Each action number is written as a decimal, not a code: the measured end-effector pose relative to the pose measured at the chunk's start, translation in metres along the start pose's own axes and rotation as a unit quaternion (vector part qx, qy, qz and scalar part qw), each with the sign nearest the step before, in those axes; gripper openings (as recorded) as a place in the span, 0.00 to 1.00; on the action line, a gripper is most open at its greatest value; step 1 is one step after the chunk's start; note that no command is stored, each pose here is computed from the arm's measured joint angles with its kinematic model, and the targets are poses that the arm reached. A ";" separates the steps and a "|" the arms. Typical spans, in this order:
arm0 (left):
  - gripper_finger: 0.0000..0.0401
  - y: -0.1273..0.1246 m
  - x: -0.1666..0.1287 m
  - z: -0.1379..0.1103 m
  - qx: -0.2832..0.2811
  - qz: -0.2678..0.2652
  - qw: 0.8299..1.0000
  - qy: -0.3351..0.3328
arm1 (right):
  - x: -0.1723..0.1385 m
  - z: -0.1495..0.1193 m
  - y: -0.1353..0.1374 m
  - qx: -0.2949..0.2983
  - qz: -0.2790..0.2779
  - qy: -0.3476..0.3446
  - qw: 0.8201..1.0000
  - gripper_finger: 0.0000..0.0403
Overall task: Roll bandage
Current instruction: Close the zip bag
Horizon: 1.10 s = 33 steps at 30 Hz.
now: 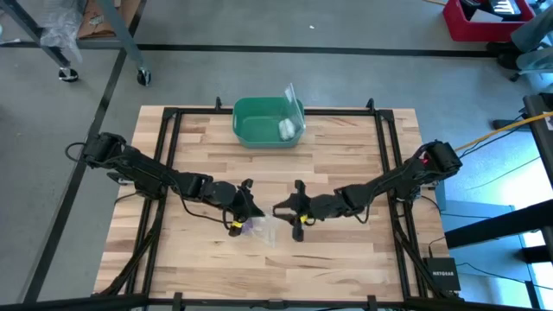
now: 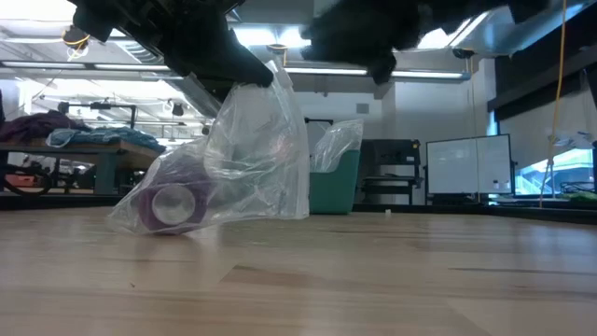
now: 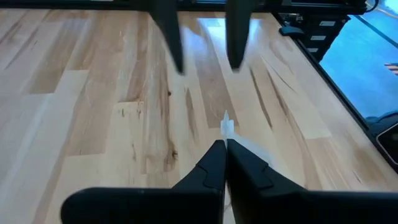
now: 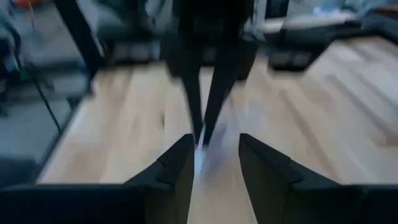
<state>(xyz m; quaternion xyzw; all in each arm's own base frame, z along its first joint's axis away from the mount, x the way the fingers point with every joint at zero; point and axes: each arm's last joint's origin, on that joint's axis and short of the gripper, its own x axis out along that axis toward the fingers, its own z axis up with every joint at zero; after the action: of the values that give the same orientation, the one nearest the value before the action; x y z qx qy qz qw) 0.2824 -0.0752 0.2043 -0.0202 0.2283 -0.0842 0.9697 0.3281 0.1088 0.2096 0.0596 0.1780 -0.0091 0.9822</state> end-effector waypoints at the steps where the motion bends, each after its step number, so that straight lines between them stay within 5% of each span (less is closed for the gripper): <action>1: 0.00 0.000 0.000 0.000 0.000 0.001 1.000 -0.001 | 0.000 0.004 0.001 0.010 0.003 -0.015 1.000 0.32; 7: 0.00 0.000 0.000 0.000 0.009 0.004 1.000 -0.002 | 0.000 0.010 0.004 0.016 0.038 -0.013 0.999 0.33; 17: 0.00 0.000 0.000 0.001 0.007 0.004 1.000 -0.007 | 0.020 -0.015 0.005 0.042 0.024 0.016 0.999 0.23; 33: 0.00 0.000 0.000 0.003 0.001 0.002 1.000 -0.017 | 0.022 -0.013 0.005 0.048 0.012 -0.011 0.999 0.17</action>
<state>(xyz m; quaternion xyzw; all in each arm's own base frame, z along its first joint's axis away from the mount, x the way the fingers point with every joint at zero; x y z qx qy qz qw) 0.2838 -0.0753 0.2073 -0.0202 0.2113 -0.0817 0.9738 0.3448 0.1153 0.1906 0.1083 0.1658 -0.0066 0.9802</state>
